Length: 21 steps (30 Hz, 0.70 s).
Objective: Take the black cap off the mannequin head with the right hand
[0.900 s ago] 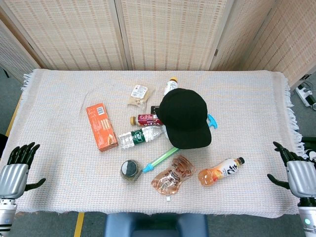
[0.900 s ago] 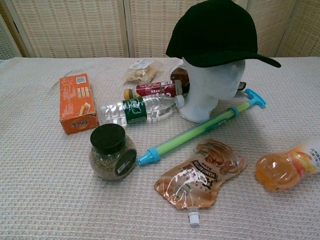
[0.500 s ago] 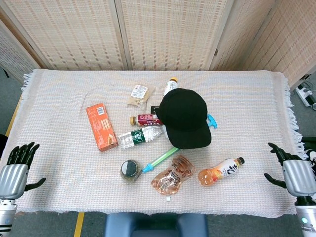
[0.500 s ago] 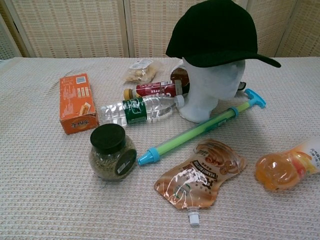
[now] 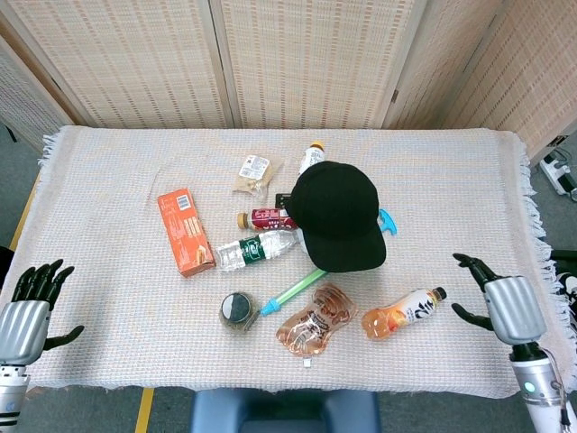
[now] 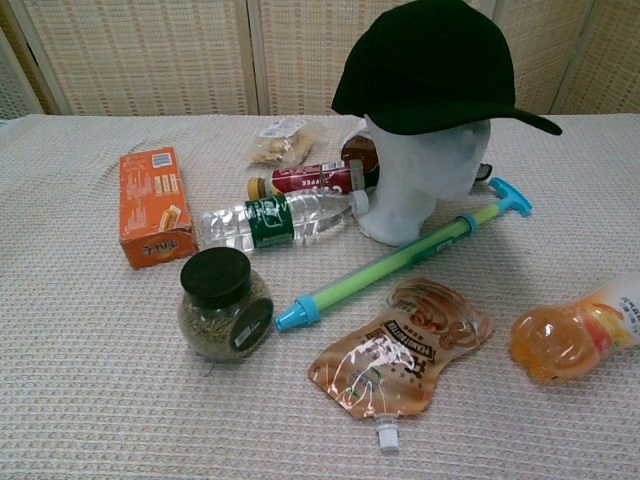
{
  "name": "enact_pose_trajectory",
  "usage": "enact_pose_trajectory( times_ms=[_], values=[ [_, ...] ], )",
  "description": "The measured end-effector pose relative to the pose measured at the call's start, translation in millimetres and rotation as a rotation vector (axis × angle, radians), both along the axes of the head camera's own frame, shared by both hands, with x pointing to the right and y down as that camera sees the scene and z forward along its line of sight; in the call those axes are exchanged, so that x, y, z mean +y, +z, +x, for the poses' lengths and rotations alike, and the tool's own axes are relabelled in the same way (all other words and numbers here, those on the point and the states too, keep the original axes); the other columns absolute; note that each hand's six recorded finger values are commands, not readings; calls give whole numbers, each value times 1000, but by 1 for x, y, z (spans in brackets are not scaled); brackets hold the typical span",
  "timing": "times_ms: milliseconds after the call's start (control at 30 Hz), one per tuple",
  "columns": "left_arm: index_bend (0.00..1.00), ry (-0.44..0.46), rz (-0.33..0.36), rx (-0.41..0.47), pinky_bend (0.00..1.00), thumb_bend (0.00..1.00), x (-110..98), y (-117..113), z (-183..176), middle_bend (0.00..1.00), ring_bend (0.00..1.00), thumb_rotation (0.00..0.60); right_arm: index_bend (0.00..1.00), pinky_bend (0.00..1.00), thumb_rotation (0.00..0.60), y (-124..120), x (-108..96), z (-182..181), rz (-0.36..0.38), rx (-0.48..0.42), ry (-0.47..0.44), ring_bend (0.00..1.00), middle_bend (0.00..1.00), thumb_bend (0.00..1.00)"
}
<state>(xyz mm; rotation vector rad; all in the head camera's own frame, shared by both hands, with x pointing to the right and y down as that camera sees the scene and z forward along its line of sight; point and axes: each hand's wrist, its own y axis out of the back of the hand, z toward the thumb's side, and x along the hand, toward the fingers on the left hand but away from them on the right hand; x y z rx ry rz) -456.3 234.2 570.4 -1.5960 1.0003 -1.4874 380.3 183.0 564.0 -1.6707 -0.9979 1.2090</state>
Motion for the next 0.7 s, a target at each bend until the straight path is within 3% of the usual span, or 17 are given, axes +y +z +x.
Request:
enact_pose_trajectory(
  times_ms=[333,700],
  values=[
    [178,-7,-7,-1,56,60,1,-1,-3,91,87,600,308,942,600,3,-36,-74,63,-113,-132,816,339,112],
    [183,2,-27,4,56,59,0,4,0,91,88,600,393,954,600,22,-51,-112,78,-148,-165,826,339,239]
  ],
)
